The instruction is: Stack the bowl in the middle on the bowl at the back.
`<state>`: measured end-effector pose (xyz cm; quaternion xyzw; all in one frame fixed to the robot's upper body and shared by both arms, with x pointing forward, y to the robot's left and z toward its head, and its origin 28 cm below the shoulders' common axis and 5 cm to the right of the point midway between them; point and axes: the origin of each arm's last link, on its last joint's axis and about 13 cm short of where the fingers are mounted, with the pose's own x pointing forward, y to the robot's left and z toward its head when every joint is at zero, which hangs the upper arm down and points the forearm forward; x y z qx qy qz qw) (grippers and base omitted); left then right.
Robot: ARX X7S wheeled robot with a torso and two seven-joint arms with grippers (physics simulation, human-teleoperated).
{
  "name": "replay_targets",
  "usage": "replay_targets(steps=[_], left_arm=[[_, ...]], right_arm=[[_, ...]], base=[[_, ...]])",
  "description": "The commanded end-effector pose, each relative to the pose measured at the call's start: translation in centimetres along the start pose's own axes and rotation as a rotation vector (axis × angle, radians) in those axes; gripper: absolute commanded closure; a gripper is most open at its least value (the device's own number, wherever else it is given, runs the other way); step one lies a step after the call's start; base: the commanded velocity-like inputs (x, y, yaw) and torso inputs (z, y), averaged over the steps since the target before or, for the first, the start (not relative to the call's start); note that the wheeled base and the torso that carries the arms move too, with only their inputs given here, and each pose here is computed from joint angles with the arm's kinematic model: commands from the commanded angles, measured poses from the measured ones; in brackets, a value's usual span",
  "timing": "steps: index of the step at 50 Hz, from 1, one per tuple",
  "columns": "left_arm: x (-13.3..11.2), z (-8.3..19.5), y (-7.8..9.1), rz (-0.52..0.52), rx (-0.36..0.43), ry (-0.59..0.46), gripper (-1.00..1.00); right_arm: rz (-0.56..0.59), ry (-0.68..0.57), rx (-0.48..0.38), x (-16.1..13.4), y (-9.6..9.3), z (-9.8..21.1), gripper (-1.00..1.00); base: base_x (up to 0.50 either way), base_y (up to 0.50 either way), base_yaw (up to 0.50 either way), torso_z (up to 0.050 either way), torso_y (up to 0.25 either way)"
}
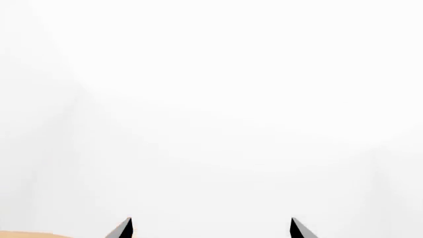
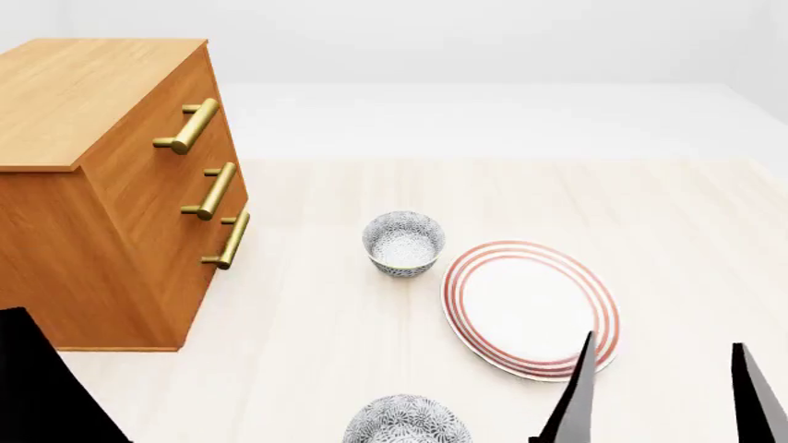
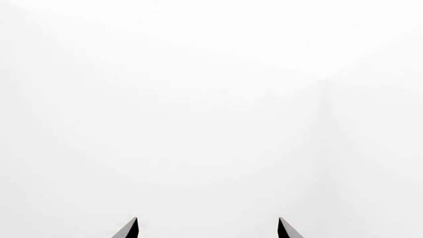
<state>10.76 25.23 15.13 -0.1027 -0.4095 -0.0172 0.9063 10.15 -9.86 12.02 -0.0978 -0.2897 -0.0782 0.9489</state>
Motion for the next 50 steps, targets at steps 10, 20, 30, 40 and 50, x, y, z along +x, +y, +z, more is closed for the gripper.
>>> replay_targets(steps=[10,20,30,40,50], left_arm=[[-0.9,-0.2,0.0,-0.027,-0.031,-0.063,-1.0],[-1.1,-0.3,0.0,-0.033,-0.04,-0.065,-1.0],[-1.1,-0.3,0.0,-0.027,-0.046,-0.076,-1.0],[1.1,0.5,-0.6,-0.02,-0.022,-0.096,-1.0],[3.7,1.9,-1.6,-0.003,-0.04,-0.168,-1.0]], right_arm=[[-0.051,-0.126,-0.034,-0.7,-0.2,1.0,-1.0],[-0.066,-0.127,-0.032,-0.9,-0.4,0.9,-1.0],[-0.082,-0.138,-0.038,-1.0,-0.5,0.9,-1.0],[-0.065,-0.135,-0.05,0.9,-0.4,0.9,-1.0],[-0.033,-0.255,-0.088,3.7,-0.6,4.0,-1.0]], base=[[0.0,0.0,0.0,0.0,0.0],[0.0,0.0,0.0,0.0,0.0],[0.0,0.0,0.0,0.0,0.0],[0.0,0.0,0.0,0.0,0.0],[0.0,0.0,0.0,0.0,0.0]])
